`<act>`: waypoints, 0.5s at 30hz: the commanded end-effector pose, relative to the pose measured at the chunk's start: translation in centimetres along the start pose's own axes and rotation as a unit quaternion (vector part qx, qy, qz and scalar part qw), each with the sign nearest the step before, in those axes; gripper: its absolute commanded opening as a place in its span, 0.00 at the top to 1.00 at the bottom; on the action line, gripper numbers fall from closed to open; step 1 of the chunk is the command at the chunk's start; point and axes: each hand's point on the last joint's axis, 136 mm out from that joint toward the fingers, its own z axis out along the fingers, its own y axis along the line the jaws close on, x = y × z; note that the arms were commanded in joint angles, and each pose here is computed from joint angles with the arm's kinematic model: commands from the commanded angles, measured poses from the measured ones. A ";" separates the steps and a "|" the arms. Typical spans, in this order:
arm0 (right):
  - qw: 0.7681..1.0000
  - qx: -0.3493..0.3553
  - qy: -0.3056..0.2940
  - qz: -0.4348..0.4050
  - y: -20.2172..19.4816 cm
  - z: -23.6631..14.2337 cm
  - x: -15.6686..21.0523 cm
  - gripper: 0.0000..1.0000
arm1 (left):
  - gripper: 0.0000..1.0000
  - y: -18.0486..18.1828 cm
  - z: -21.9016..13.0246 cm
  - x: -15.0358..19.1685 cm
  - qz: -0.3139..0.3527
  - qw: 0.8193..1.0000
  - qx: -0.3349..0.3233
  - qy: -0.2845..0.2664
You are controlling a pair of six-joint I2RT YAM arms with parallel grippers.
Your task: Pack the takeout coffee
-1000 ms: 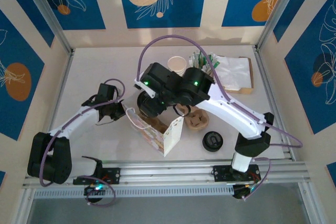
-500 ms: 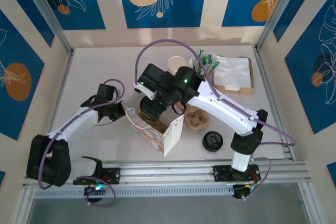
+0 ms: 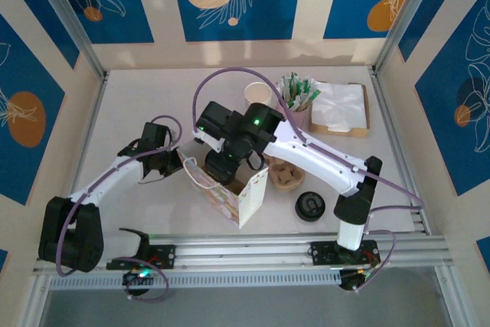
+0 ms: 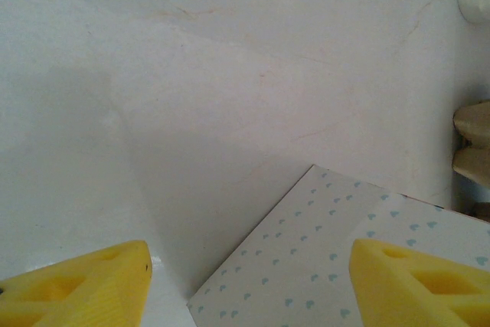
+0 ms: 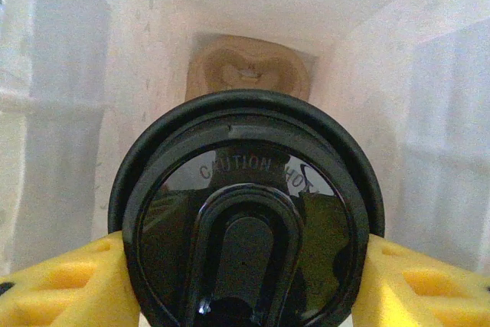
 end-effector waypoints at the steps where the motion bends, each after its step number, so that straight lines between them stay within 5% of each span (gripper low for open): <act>1: 1.000 -0.018 0.013 -0.009 0.7 1.4 0.2 0.42 | 0.31 -0.1 -0.1 -0.3 0.014 1.000 -0.004 -0.007; 15: 0.999 -0.020 0.039 -0.014 0.9 4.4 0.9 0.44 | 0.31 0.1 0.5 -0.7 0.014 1.000 -0.006 -0.016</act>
